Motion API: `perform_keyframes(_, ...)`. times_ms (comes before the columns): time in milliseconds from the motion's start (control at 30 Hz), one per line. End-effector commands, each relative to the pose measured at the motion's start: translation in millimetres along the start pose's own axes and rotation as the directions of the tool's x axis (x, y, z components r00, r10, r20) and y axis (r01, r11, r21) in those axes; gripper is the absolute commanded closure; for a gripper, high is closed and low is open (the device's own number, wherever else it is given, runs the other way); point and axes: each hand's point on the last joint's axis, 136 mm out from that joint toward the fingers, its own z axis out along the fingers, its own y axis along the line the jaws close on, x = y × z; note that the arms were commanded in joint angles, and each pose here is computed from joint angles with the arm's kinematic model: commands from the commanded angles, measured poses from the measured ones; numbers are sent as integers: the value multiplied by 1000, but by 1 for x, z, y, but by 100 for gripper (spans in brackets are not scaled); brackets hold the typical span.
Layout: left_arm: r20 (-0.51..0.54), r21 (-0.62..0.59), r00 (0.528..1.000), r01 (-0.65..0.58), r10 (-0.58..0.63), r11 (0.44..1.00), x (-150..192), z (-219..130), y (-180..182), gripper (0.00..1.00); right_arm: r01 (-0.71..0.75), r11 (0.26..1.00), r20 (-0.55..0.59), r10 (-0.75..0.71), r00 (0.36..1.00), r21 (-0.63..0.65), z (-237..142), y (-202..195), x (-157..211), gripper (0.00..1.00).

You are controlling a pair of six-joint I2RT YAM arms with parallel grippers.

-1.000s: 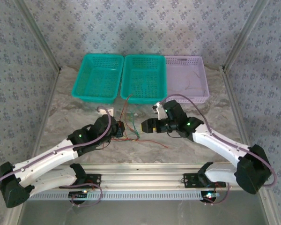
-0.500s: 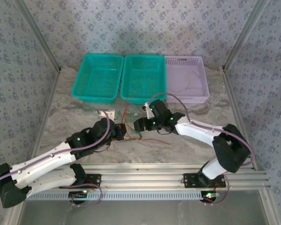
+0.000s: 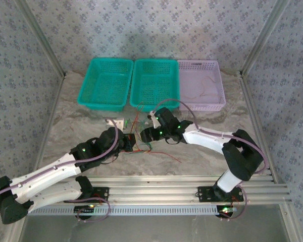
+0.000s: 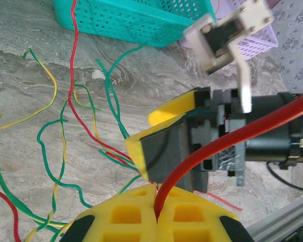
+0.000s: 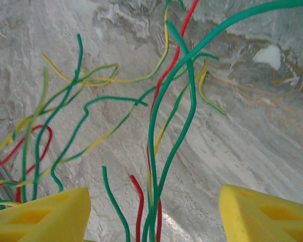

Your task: Untangle the cables

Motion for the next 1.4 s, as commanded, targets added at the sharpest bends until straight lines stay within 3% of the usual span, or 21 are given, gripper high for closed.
perform_keyframes(0,8,23,1000,-22,22,999,1,-6,-2,100,40,999,0,-40,999,-6,3,7,-5,31)
perform_keyframes(367,22,25,1000,-21,21,999,-2,-8,-1,100,-25,998,-49,22,999,-56,33,9,11,34)
perform_keyframes(533,26,29,999,-20,19,999,-2,-8,-1,100,-34,996,-34,31,999,-84,34,16,6,55)
perform_keyframes(667,30,31,999,-18,17,999,-3,-9,-1,100,-39,996,-31,37,999,-78,34,13,7,66)
perform_keyframes(833,39,30,999,-15,13,999,-4,-13,1,100,-46,997,-16,45,999,-58,29,5,8,91)
perform_keyframes(933,44,25,999,-18,17,1000,-5,-15,2,100,-49,998,-2,49,999,-48,22,0,6,99)
perform_keyframes(1167,53,-1,998,-35,35,999,-8,-22,7,100,-63,998,56,62,997,10,-7,-24,2,100)
perform_keyframes(1367,74,-61,995,-57,61,997,-14,-34,20,100,-196,967,153,172,973,164,-57,-88,1,100)
